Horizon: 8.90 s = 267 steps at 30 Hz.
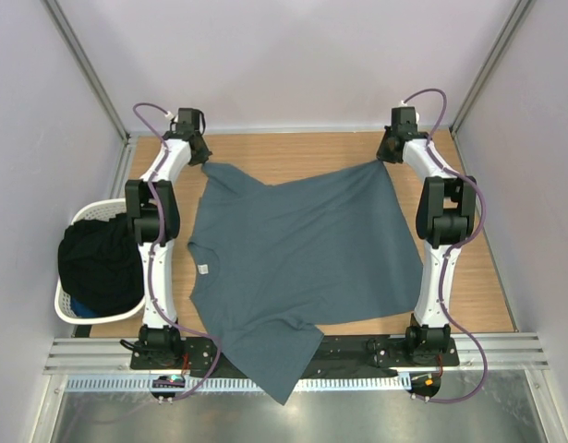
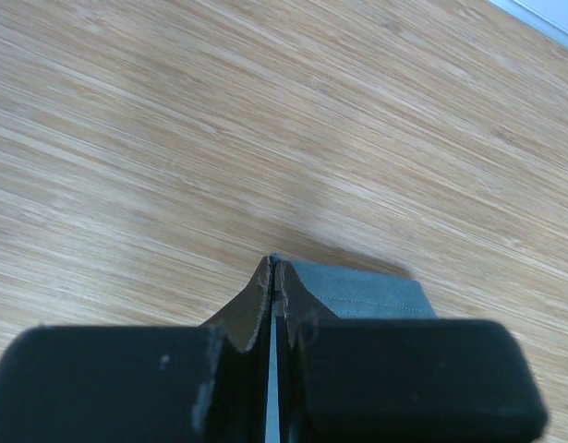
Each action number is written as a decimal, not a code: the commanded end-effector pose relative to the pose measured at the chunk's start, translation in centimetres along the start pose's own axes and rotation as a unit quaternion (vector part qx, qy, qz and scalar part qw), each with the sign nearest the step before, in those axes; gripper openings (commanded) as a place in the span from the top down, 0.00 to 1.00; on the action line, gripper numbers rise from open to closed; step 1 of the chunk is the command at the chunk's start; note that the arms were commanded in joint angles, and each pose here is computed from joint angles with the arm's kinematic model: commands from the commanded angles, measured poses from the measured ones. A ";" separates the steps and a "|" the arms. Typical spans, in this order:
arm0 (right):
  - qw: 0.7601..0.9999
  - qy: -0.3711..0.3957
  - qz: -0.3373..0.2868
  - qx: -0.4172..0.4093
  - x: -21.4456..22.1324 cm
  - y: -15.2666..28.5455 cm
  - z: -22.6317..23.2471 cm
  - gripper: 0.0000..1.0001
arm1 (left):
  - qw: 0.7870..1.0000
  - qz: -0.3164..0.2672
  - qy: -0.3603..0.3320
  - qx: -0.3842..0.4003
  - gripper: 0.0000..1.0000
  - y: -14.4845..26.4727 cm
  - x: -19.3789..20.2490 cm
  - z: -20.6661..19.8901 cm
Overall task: Fold and stack the t-shirts
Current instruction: Flatten the tshirt out, then fold the tshirt
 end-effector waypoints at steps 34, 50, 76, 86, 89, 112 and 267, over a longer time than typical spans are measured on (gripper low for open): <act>0.997 0.012 0.053 -0.048 -0.3 -1.2 1.1 0.48 | 0.997 -0.066 0.012 0.041 1.00 1.5 -4.6 -0.6; 0.998 0.004 0.052 -0.036 -0.4 -1.6 0.9 0.52 | 0.997 -0.066 0.007 0.043 1.00 1.4 -4.6 -0.5; 0.998 0.001 0.004 -0.060 -2.7 -2.3 2.2 0.99 | 0.992 -0.096 -0.006 0.078 1.00 2.6 -7.1 -1.7; 0.993 -0.002 -0.034 -0.115 -4.8 -1.1 3.9 0.99 | 0.983 -0.143 -0.025 0.109 1.00 5.7 -9.9 -2.2; 0.993 -0.004 -0.034 -0.114 -4.9 -1.1 3.7 0.99 | 0.980 -0.152 -0.033 0.125 1.00 6.5 -10.5 -2.2; 0.994 0.011 -0.034 -0.102 -4.8 2.1 1.7 0.99 | 0.947 -0.155 -0.085 0.269 1.00 13.7 -8.9 -3.2; 0.993 -0.030 0.103 0.048 6.5 12.0 -5.4 0.53 | 0.980 0.012 -0.171 0.101 0.36 23.6 12.6 -5.7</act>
Point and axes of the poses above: each gripper's point midway between its finger pads, its own y axis back along the fingers, its own z axis along the line the jaws close on, x = y × z, the point moved 5 cm from there along y, back along the fingers, and after that the axes turned 8 degrees about -y, right-handed, at the moved point
